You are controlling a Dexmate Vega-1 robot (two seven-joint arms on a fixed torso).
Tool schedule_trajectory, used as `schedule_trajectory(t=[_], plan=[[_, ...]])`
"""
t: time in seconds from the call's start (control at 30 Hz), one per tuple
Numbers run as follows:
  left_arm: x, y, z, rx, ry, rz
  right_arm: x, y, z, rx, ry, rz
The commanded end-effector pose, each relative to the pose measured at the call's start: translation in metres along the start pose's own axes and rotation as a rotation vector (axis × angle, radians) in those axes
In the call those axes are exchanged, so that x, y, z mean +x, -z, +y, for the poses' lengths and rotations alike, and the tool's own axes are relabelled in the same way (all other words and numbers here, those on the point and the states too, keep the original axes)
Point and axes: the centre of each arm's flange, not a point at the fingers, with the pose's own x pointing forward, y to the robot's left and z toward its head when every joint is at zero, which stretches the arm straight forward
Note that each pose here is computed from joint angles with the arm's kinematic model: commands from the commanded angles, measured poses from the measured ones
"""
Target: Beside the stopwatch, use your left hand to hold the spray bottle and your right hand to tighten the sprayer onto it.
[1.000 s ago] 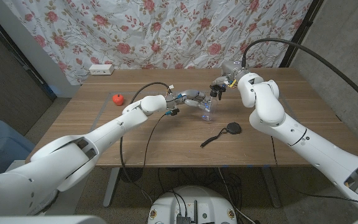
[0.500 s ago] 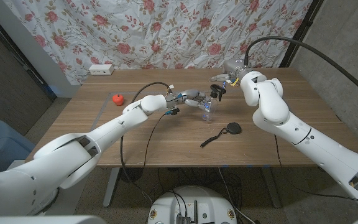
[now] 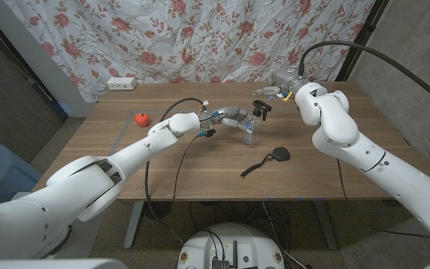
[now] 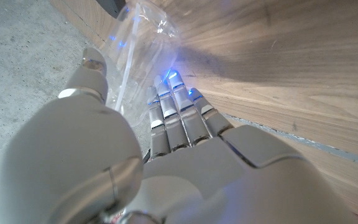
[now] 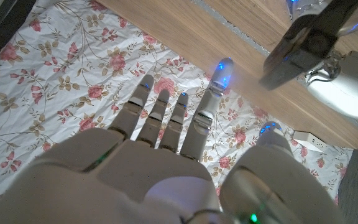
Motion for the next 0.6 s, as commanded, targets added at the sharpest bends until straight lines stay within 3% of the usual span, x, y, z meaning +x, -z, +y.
schedule_trajectory(t=[0.03, 0.43, 0.6], plan=[[-0.002, 0.001, 0.004, -0.004, 0.017, -0.019, -0.004, 0.021, -0.007, 0.014, 0.026, -0.045], [-0.013, -0.003, -0.002, -0.016, 0.018, -0.033, -0.015, 0.037, -0.008, 0.002, 0.087, -0.137], [-0.018, -0.006, -0.003, -0.017, 0.02, -0.046, -0.022, 0.04, -0.006, -0.023, 0.079, -0.177]])
